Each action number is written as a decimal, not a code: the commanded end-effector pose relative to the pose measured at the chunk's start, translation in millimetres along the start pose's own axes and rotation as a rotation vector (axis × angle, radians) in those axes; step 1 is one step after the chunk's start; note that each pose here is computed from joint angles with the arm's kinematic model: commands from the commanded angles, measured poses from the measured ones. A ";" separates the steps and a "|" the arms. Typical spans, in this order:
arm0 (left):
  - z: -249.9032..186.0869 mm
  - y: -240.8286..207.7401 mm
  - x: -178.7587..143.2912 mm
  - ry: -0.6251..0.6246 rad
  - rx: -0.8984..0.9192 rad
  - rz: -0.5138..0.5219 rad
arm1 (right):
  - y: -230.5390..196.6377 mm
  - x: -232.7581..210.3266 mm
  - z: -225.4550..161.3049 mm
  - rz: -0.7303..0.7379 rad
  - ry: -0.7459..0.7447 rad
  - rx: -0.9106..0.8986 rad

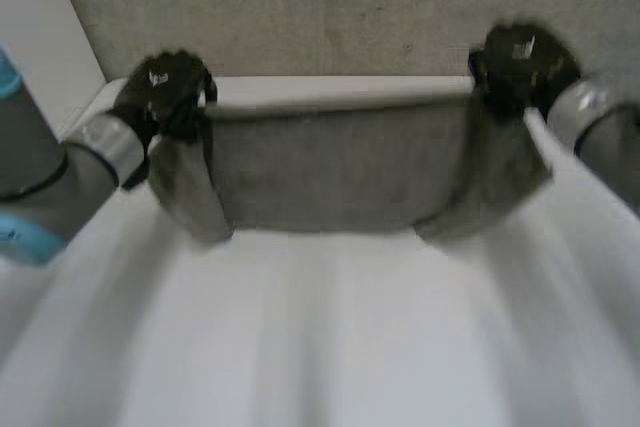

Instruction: Fold the towel.

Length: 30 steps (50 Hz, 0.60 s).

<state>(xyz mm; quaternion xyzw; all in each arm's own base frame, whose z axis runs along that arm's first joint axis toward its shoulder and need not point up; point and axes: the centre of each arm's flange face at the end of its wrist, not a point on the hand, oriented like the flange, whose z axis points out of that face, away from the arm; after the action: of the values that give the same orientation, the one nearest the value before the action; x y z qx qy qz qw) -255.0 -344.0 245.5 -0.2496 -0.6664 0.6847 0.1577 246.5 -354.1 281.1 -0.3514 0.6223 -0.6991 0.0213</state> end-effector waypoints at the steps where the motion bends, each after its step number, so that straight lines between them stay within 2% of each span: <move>1: 30.3 -97.7 -14.0 -0.030 0.375 0.148 | -112.8 63.0 6.6 -0.048 0.283 0.459; 2: 30.3 -97.9 -14.0 -0.030 0.376 0.148 | -127.8 69.7 0.2 -0.013 0.299 0.526; 6: 6.2 -153.9 -17.3 -0.039 0.569 0.199 | -131.9 73.0 -4.3 0.041 0.280 0.551; 12: -0.2 -140.9 -13.2 0.020 0.554 0.178 | -91.9 45.3 -2.9 0.069 0.153 0.432; 15: 1.0 -116.4 -14.2 0.044 0.493 0.169 | -69.8 29.4 -4.7 0.080 0.084 0.372; 17: -0.2 -84.9 -22.5 0.041 0.406 0.147 | -57.4 22.1 -6.8 0.088 0.048 0.340; 21: -4.5 -50.9 -27.3 0.041 0.309 0.122 | -10.6 3.1 -17.5 0.123 -0.062 0.217; 23: -11.4 -10.5 -18.6 0.079 0.201 0.110 | 5.2 -9.5 -22.4 0.126 -0.111 0.179; 24: -11.5 -10.3 -18.6 0.079 0.200 0.110 | 20.5 -20.6 -28.2 0.119 -0.149 0.138; 25: -15.8 8.0 -12.4 0.103 0.150 0.115 | 35.3 -31.8 -35.1 0.101 -0.181 0.098; 26: -21.4 27.6 -5.6 0.128 0.099 0.130 | 35.4 -31.9 -35.2 0.101 -0.182 0.097; 30: -31.6 61.0 5.5 0.167 0.008 0.177 | 76.3 -46.1 -52.6 0.004 -0.217 -0.020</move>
<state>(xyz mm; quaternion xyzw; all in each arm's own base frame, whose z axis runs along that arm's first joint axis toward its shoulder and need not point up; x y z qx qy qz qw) -235.6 -340.7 246.2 -0.3100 -0.5800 0.7351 0.1648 237.1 -324.3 248.6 -0.3685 0.5922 -0.7065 0.1199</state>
